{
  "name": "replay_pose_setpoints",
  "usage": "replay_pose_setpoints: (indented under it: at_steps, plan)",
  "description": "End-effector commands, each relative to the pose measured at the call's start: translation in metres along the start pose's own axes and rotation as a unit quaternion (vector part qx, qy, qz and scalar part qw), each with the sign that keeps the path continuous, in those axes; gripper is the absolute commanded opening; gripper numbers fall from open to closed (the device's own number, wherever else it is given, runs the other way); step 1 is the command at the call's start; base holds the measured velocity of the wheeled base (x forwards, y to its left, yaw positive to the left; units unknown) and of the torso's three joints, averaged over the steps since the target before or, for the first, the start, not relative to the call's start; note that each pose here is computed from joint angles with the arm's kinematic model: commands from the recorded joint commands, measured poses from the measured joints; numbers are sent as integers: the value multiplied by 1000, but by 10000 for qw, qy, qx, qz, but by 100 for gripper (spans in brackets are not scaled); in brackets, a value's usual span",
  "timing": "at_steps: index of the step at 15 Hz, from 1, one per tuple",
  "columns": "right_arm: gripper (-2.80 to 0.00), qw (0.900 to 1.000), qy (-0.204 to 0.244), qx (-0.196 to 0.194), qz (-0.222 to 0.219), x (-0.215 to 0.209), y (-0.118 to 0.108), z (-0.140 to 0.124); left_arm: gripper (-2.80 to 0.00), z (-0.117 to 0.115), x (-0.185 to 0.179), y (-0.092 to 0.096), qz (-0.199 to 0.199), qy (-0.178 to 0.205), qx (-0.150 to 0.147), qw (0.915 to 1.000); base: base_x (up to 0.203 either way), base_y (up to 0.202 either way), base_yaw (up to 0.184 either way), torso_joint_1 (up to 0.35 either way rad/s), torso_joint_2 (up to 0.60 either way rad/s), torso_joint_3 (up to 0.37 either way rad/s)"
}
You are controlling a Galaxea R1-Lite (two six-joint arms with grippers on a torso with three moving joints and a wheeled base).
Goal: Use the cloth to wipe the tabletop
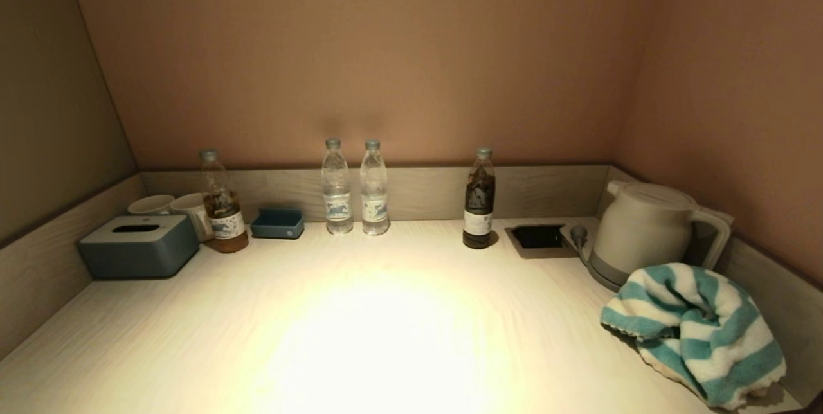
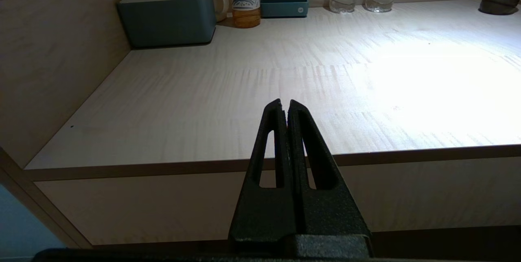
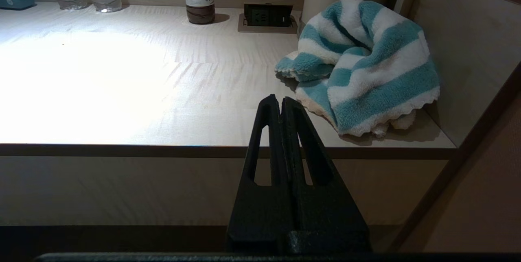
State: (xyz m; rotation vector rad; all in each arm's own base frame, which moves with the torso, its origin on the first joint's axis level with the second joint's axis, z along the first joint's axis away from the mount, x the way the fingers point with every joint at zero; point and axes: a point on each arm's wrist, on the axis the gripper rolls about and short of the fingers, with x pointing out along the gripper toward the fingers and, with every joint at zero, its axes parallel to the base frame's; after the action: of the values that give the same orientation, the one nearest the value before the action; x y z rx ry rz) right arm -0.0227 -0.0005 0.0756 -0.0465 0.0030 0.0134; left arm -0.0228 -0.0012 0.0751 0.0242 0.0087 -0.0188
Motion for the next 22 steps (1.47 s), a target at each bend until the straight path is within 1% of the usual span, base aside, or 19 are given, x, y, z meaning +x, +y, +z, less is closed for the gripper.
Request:
replay_pose_setpoints:
  at_steps: [1, 22]
  plan:
    - [-280, 10000, 5, 33, -7, 0, 0, 0, -280, 0, 0, 0, 2, 1, 0, 10000, 0, 0, 0, 0, 0, 0]
    - [-280, 10000, 14, 33, -4, 0, 0, 0, -280, 0, 0, 0, 2, 1, 0, 10000, 0, 0, 0, 0, 0, 0]
